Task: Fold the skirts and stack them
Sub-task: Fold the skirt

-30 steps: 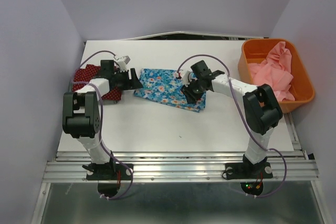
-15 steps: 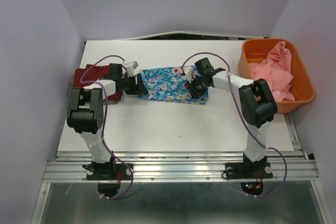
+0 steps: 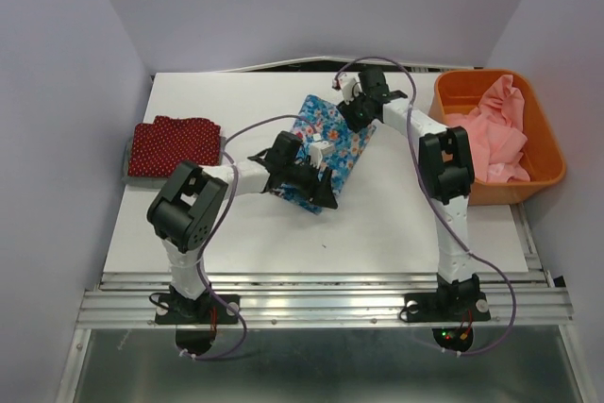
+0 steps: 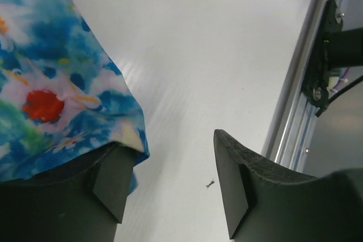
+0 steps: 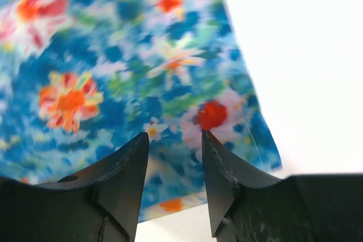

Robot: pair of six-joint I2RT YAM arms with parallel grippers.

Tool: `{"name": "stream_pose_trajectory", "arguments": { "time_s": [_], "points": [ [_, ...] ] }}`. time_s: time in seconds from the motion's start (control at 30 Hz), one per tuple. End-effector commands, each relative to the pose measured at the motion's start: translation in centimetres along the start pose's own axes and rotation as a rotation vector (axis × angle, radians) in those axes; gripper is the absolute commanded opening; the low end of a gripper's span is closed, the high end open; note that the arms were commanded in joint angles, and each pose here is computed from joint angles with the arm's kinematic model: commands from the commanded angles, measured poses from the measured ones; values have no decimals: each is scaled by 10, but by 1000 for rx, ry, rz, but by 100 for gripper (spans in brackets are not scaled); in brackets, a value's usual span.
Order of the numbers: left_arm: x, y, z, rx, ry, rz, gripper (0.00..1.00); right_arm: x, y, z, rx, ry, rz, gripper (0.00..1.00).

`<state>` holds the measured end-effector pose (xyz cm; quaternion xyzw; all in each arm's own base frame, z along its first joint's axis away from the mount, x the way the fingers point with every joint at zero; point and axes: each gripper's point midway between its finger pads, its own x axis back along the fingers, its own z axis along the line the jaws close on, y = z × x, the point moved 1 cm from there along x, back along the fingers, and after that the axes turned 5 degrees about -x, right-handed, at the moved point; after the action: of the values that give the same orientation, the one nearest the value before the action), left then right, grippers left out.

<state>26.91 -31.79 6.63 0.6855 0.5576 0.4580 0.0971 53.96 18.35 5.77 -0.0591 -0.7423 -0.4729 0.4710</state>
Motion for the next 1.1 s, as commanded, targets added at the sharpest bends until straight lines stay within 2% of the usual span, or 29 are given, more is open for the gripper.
{"name": "stream_pose_trajectory", "arguments": {
  "time_s": [0.0, 0.03, 0.07, 0.1, 0.13, 0.2, 0.23, 0.27, 0.37, 0.43, 0.57, 0.7, 0.9, 1.07],
  "points": [
    [13, 38, -18, -80, -19, -60, 69, 22, 70, -1, -41, 10, -177, 48],
    [19, 49, -19, -162, -11, -64, 70, 28, 72, -1, -46, 11, -184, 48],
    [25, 50, -20, -140, 1, -48, 69, 35, 75, 0, -50, 12, -193, 48],
    [33, 37, -17, -175, 26, 16, 70, 37, 65, 7, -62, 29, -172, 49],
    [44, 41, -15, -209, 79, 14, 69, 58, 76, 7, -70, 22, -208, 49],
    [62, 32, -4, -233, 141, 62, 70, 74, 72, 14, -94, 34, -210, 49],
    [70, 31, -1, -253, 170, 75, 70, 75, 57, 21, -129, 44, -178, 49],
    [78, 23, 3, -246, 201, 122, 70, 94, 63, 23, -141, 37, -198, 51],
    [103, 28, 18, -267, 277, 89, 69, 111, 39, 36, -240, 42, -139, 51],
    [121, 40, 36, -295, 394, 35, 69, 114, 12, 50, -333, 64, -74, 51],
    [128, 49, 68, -335, 510, 31, 64, 102, -29, 71, -444, 100, 22, 51],
    [113, 32, 93, -251, 517, 95, 55, 74, -54, 78, -501, 114, 111, 50],
    [99, 1, 97, -157, 491, 107, 43, 40, -60, 80, -542, 147, 149, 48],
    [87, -26, 92, -77, 430, 129, 32, 10, -43, 66, -535, 155, 116, 46]
  ]
}}
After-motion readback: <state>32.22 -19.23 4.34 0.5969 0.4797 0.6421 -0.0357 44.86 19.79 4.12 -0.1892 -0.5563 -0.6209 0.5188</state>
